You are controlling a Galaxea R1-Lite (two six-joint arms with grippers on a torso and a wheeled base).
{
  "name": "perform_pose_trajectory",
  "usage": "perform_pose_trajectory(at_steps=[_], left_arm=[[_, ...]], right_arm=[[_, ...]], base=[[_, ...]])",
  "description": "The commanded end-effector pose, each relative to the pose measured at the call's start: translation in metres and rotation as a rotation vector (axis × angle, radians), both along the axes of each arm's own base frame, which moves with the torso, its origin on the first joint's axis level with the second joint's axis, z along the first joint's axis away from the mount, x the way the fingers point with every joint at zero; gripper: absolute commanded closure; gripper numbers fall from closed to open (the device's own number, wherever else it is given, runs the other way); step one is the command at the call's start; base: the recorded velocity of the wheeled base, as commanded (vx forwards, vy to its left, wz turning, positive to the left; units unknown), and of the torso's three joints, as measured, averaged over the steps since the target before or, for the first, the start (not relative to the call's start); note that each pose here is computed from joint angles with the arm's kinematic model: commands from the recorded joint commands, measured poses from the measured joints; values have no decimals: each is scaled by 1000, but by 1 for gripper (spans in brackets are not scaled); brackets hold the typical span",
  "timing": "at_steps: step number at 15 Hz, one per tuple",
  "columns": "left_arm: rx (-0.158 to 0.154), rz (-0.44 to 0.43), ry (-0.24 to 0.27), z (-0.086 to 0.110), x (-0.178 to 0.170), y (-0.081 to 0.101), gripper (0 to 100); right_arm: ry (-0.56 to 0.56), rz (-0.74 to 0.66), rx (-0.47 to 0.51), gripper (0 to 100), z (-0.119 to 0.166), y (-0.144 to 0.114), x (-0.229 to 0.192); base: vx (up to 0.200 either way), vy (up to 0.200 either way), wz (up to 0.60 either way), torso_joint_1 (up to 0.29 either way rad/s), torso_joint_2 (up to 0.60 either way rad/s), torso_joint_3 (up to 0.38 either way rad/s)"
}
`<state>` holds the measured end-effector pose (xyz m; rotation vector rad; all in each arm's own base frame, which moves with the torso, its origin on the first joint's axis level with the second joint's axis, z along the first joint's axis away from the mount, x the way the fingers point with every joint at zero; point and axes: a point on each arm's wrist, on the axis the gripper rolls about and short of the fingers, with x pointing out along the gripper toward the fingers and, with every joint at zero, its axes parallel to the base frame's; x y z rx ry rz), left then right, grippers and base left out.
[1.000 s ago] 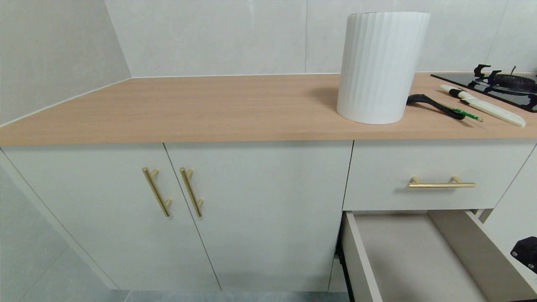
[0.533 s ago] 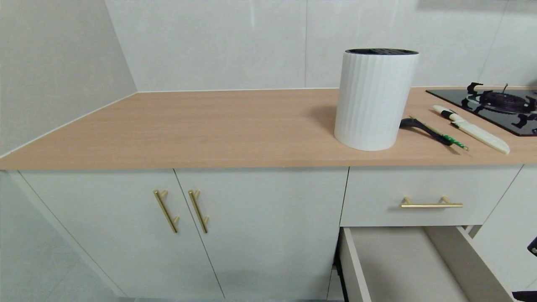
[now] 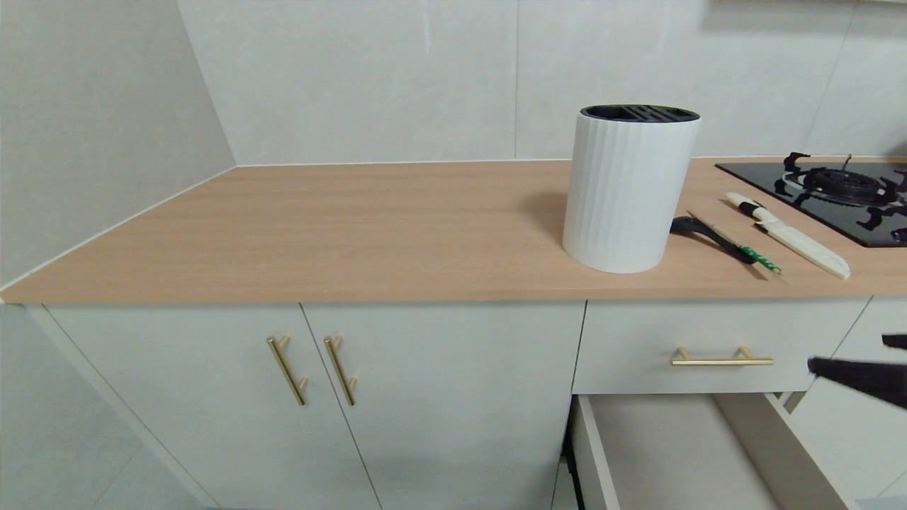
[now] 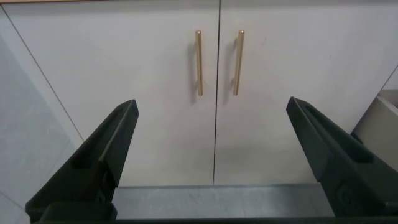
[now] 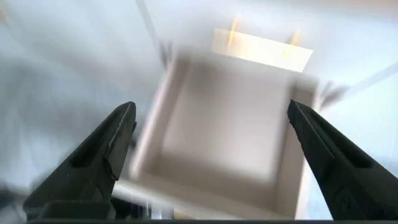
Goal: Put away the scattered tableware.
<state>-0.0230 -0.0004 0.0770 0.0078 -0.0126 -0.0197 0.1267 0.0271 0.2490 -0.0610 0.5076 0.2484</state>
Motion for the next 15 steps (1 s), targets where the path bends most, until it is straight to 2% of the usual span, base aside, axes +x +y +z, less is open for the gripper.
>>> perform_pose_trajectory(at_steps=[1,4,9,15], left_arm=[[0,0,0,0,0,0,0],[0,0,0,0,0,0,0],[0,0,0,0,0,0,0],[0,0,0,0,0,0,0]], right_arm=[[45,-57,59,0,47,8,55],[56,-104,71,0,53,7,79],[160,-271,9,0,26,-7,132],[192,-321,13,0,7,-15,165]], base=[[0,0,0,0,0,0],[0,0,0,0,0,0],[0,0,0,0,0,0],[0,0,0,0,0,0]])
